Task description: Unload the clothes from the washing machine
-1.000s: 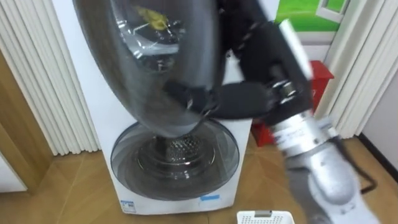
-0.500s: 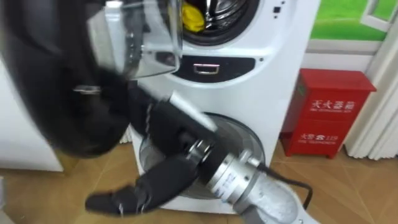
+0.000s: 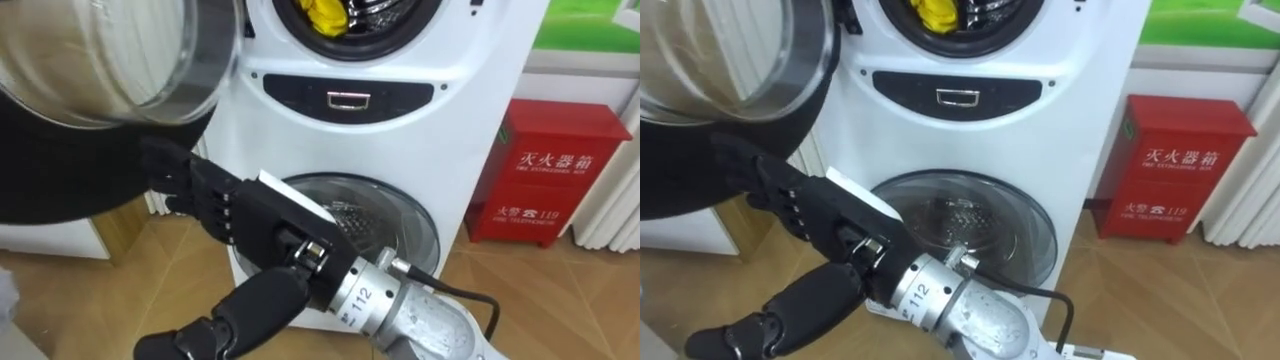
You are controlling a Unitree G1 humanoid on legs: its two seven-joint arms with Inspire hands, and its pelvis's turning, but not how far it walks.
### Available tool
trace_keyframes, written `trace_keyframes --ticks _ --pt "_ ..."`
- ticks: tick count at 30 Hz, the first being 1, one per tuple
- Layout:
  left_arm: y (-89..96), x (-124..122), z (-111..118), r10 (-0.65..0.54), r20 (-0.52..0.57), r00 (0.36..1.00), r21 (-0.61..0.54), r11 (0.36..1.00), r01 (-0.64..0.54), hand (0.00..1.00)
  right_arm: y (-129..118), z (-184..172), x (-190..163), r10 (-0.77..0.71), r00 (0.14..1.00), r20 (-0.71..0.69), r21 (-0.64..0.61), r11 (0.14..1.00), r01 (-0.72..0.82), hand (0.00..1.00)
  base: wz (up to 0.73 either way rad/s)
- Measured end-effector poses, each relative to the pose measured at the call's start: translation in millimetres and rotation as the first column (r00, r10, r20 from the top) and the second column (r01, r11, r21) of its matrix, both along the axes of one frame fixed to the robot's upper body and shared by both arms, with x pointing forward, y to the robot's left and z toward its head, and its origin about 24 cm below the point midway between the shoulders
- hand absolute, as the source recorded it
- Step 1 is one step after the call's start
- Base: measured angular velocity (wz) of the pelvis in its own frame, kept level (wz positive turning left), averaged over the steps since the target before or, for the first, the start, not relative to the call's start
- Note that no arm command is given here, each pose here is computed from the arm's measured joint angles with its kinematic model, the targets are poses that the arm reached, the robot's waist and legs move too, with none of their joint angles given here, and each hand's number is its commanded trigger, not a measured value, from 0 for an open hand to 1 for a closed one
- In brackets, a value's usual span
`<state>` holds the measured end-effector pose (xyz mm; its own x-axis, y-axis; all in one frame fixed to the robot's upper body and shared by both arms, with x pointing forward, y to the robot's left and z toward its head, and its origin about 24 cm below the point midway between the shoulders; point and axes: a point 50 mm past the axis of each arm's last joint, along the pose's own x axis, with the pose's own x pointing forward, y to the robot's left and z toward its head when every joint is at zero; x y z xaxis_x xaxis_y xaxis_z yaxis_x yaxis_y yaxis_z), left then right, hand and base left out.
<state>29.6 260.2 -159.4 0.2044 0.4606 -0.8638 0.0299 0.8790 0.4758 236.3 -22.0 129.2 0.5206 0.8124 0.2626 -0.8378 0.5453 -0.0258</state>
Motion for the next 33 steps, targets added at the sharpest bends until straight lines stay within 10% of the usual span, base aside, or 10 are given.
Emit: trace_keyframes --ticks 14,33 --pt "-1.7 -30 -1 0.116 -0.038 0.993 -0.01 0.993 -0.116 0.0 -84 42 25 -0.444 0.886 0.132 0.113 0.895 0.431 0.0 0.01" --pt "-0.1 -27 -1 0.051 -0.076 0.996 0.006 0.999 -0.051 0.0 -98 48 51 -0.618 0.748 0.24 0.03 0.775 0.631 0.0 0.0"
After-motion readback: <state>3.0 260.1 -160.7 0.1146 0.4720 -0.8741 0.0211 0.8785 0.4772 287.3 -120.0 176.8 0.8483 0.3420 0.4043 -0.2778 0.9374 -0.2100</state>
